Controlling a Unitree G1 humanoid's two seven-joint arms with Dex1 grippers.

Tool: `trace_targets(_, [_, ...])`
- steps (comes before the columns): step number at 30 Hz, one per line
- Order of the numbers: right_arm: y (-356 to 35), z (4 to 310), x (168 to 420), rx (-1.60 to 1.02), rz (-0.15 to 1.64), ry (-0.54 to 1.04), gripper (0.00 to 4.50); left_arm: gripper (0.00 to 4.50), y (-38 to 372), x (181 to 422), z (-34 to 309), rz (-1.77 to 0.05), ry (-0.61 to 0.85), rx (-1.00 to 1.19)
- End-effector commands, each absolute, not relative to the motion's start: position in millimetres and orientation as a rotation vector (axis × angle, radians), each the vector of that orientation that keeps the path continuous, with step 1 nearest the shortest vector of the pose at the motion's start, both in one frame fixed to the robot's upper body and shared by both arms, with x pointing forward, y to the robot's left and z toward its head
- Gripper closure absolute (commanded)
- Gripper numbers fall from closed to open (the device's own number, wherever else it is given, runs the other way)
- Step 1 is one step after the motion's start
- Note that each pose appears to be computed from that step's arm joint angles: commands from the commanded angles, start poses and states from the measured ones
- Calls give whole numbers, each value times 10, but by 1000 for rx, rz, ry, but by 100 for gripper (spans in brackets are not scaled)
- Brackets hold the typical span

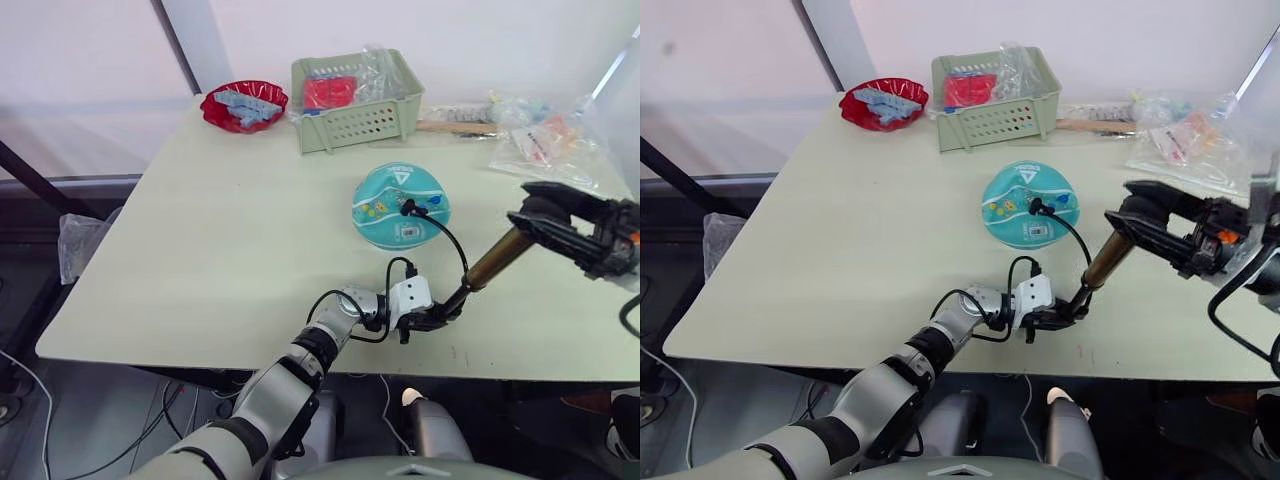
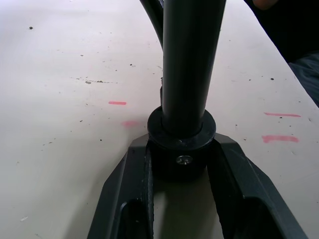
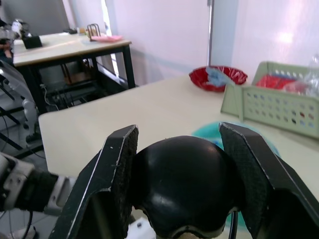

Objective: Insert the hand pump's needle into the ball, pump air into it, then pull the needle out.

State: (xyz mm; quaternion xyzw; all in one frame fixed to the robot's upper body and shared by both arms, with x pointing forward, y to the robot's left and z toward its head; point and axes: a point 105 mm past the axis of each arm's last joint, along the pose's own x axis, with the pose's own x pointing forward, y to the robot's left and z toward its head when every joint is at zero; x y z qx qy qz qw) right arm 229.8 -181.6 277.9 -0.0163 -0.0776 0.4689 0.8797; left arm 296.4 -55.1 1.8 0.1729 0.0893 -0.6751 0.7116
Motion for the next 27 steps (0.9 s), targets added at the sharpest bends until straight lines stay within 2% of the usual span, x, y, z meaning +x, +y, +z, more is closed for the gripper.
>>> trace_targets(1, [-1851, 3123, 2190, -51, 980, -277, 241, 340, -339, 2857, -350, -1481, 373, 412])
trace_targets(4, [-1865, 3184, 2216, -33, 970, -279, 241, 340, -335, 2855, -353, -1481, 374, 411])
trace_targets(6, [-1851, 3102, 2238, -23, 978, -230, 241, 340, -332, 2848, -362, -1481, 375, 410])
trace_targets(17, [-1707, 2291, 2435, -14, 955, 5, 241, 340, -328, 2835, -379, -1479, 375, 410])
trace_targets(27, [-1661, 1602, 2528, -25, 904, 90, 241, 340, -332, 2839, -376, -1477, 375, 408])
